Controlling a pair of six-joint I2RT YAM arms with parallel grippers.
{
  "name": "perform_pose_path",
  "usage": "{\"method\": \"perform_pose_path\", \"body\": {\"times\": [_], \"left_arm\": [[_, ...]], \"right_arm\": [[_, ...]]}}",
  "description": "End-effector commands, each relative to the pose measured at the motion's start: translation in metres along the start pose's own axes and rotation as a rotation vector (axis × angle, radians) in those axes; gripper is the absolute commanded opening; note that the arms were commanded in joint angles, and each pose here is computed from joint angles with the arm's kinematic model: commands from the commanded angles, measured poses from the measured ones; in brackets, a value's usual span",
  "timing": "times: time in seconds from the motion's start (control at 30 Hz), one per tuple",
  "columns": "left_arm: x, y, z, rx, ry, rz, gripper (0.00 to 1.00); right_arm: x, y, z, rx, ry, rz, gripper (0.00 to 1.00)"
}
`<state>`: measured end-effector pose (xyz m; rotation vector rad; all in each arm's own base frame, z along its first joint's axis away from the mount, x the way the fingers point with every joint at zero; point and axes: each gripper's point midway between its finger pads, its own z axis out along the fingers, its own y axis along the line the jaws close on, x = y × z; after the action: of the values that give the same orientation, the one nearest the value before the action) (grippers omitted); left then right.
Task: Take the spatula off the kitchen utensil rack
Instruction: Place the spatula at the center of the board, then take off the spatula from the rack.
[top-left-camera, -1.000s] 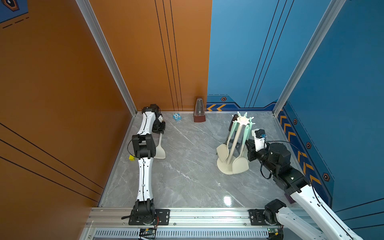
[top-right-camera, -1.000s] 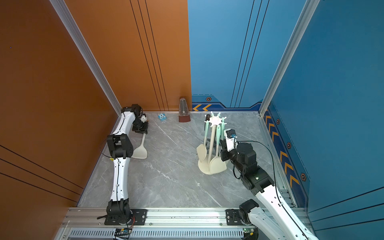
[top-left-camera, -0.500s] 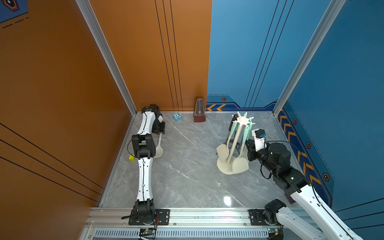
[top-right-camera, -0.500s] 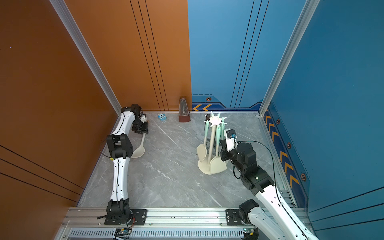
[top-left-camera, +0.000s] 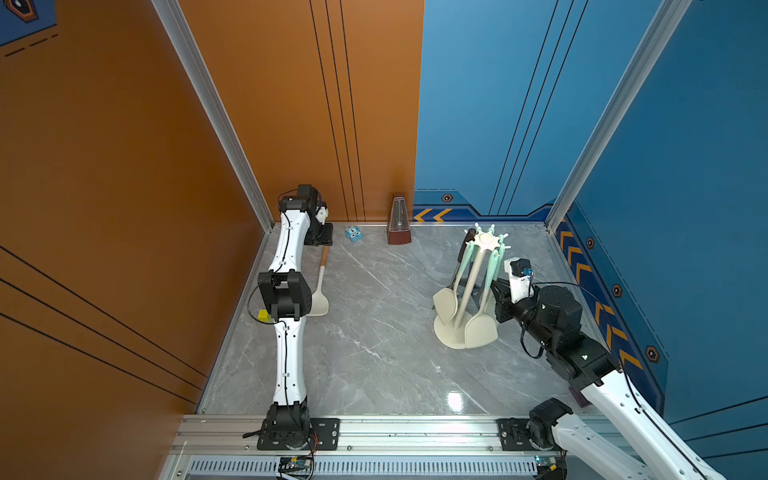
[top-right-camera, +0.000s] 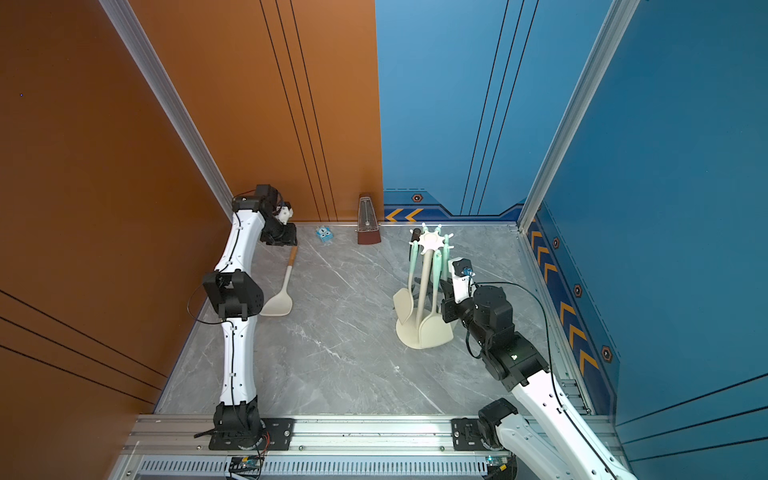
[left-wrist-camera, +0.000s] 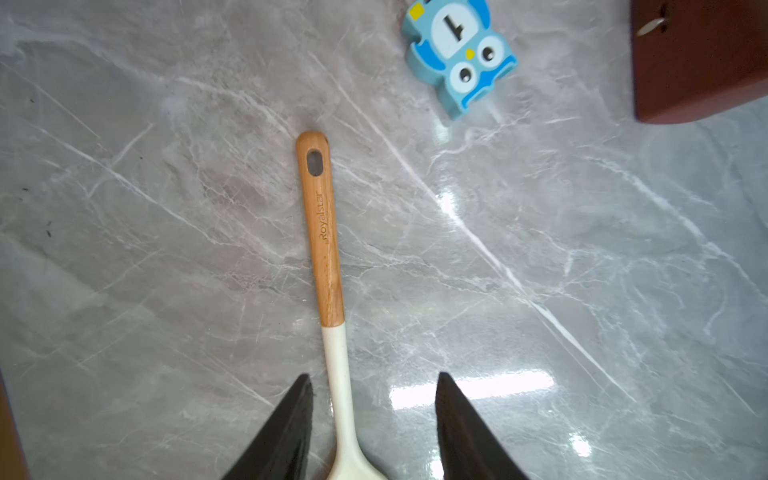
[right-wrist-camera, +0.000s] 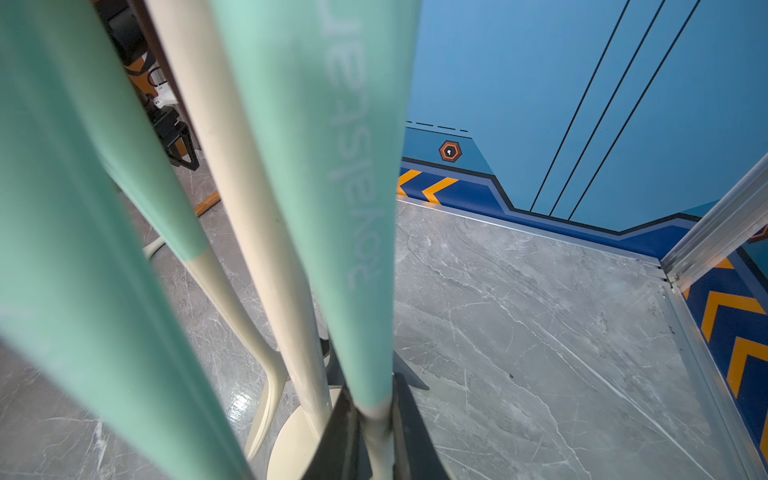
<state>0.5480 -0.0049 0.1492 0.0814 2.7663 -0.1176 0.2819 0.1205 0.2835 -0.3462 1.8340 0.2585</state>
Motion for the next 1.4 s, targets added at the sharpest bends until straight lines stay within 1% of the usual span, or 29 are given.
{"method": "perform_pose_path", "body": {"times": [0.0,0.23,0.47,0.7,0.83,0.9,1.03,1.13,1.27,1.37], "left_arm": [[-0.003,-0.026,-0.026,0.038,-0.033,0.034,0.50],[0.002,-0.081,-0.056,0.038,-0.061,0.166,0.50],[-0.001,-0.126,-0.095,0.095,-0.141,0.217,0.50],[0.006,-0.166,-0.133,0.149,-0.201,0.292,0.50],[0.018,-0.187,-0.150,0.175,-0.211,0.331,0.51],[0.027,-0.199,-0.156,0.206,-0.205,0.345,0.51],[0.045,-0.217,-0.172,0.230,-0.206,0.375,0.51],[0.054,-0.234,-0.194,0.266,-0.257,0.382,0.51],[0.061,-0.243,-0.227,0.248,-0.345,0.403,0.51],[0.071,-0.252,-0.237,0.266,-0.363,0.416,0.51]], "right_arm": [[0.030,-0.006,0.002,0.037,0.096,0.022,0.15],[0.031,-0.006,0.003,0.037,0.099,0.022,0.15],[0.032,-0.006,0.004,0.035,0.101,0.020,0.15],[0.031,-0.006,0.003,0.034,0.094,0.024,0.15],[0.031,-0.005,0.003,0.030,0.095,0.024,0.15],[0.032,-0.004,0.003,0.027,0.096,0.024,0.15],[0.030,-0.005,0.002,0.030,0.089,0.025,0.15],[0.029,-0.004,0.002,0.027,0.087,0.025,0.15],[0.028,-0.003,0.002,0.020,0.086,0.024,0.15],[0.027,-0.002,0.002,0.014,0.084,0.023,0.15]]}}
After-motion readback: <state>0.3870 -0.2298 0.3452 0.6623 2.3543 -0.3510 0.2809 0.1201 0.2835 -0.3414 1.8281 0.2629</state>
